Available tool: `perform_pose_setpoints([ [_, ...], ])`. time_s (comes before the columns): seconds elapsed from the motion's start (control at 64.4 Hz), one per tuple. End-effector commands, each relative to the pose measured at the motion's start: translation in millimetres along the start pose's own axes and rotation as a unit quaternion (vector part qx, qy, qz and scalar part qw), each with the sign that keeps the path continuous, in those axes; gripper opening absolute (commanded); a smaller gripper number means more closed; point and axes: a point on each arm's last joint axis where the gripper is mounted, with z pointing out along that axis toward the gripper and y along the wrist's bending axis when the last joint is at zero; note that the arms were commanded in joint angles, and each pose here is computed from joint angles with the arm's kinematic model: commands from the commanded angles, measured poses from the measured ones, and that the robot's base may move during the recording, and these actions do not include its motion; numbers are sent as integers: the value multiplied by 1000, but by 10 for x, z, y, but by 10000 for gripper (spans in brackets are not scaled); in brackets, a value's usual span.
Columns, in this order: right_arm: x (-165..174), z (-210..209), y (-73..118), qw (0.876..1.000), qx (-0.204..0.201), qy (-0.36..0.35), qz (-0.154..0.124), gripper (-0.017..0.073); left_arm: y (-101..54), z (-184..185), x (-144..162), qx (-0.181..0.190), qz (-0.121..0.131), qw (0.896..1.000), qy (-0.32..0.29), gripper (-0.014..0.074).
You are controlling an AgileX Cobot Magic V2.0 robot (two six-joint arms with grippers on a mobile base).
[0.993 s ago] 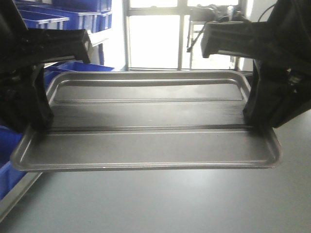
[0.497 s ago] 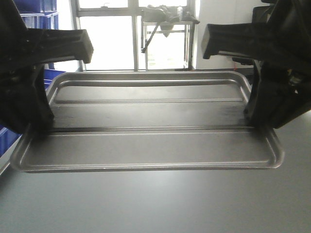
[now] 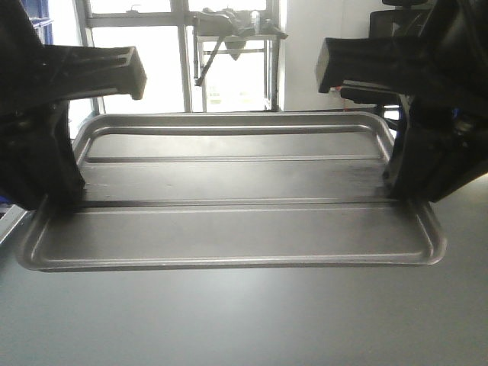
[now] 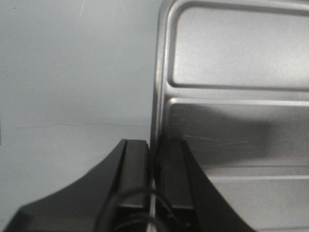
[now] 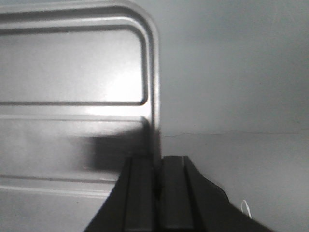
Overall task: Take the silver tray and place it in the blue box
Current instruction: 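Hold the tray level in both grippers while the base drives to the crate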
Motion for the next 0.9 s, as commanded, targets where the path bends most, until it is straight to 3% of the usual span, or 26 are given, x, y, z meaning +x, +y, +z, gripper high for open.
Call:
perform_pose_setpoints([
  [0.0, -98, -132, 21, 999, -18, -38, -9, 57, -20, -132, -70, 16, 1, 999, -29, -9],
  [0.885, -98, -132, 20, 999, -18, -37, -9, 57, -19, -132, -69, 16, 1, 999, -28, -9],
])
